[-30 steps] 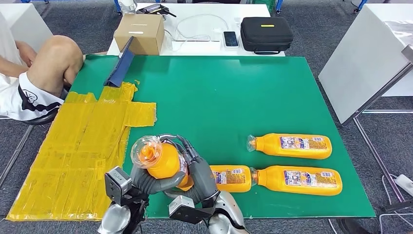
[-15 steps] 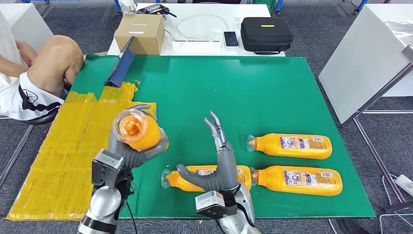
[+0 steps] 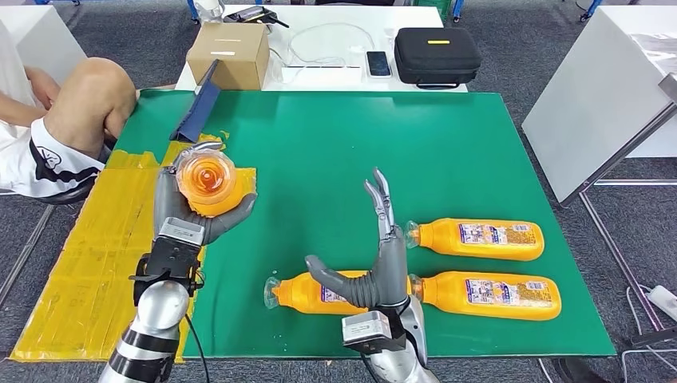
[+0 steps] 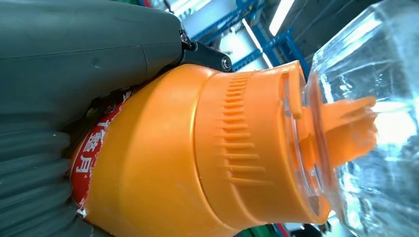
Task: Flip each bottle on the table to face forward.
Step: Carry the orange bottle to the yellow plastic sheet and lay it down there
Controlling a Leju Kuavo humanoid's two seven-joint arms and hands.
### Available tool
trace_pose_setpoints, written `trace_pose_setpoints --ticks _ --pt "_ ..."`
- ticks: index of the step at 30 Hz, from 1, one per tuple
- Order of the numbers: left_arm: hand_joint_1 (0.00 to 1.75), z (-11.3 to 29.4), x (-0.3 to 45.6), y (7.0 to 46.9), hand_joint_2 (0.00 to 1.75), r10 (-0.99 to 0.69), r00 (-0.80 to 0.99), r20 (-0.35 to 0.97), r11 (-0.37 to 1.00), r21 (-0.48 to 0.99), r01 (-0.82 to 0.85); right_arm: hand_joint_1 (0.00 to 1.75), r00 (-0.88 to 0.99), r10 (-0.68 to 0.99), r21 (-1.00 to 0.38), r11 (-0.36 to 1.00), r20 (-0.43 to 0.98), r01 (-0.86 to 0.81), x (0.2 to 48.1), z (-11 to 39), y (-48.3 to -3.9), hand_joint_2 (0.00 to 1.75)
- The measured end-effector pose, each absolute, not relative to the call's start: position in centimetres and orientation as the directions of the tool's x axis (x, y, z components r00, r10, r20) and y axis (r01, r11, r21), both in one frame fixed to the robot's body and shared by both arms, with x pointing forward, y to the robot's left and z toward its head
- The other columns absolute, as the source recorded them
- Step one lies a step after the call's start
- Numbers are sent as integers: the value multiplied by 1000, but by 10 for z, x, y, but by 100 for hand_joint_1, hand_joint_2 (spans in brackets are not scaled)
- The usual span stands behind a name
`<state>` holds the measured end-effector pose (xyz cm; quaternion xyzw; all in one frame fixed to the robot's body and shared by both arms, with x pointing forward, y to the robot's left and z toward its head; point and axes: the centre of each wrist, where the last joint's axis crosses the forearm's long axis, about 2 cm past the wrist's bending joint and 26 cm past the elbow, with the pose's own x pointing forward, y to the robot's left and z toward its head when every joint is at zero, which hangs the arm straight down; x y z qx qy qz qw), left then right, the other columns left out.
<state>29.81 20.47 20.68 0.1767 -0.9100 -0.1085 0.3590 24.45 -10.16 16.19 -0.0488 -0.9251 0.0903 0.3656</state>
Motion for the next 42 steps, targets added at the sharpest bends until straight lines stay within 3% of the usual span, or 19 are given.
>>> trace_pose_setpoints --ticks 4,9,18,21,24,30,42 --pt "175 208 304 209 175 -543 -649 534 837 407 -365 0 -738 155 -196 980 657 32 245 165 -103 175" --pt "175 201 319 213 175 -757 -537 372 643 571 -511 0 -760 173 -208 977 627 51 244 173 -109 175" --pt "175 165 331 226 175 -888 -387 249 437 720 -539 0 -769 182 -205 976 612 68 242 177 -117 175" --pt "175 149 336 234 175 -933 -330 145 314 775 -548 0 -768 170 -197 979 617 59 243 176 -119 175" --pt "175 131 339 246 175 -957 -285 56 206 823 -529 0 -772 158 -190 981 615 50 243 175 -121 175" --pt "175 101 351 277 175 -988 -147 41 99 903 -417 0 -776 151 -185 982 612 46 244 175 -122 175" --pt "175 75 354 304 175 -999 -51 -15 1 958 -288 0 -784 149 -203 979 603 29 246 174 -118 175"
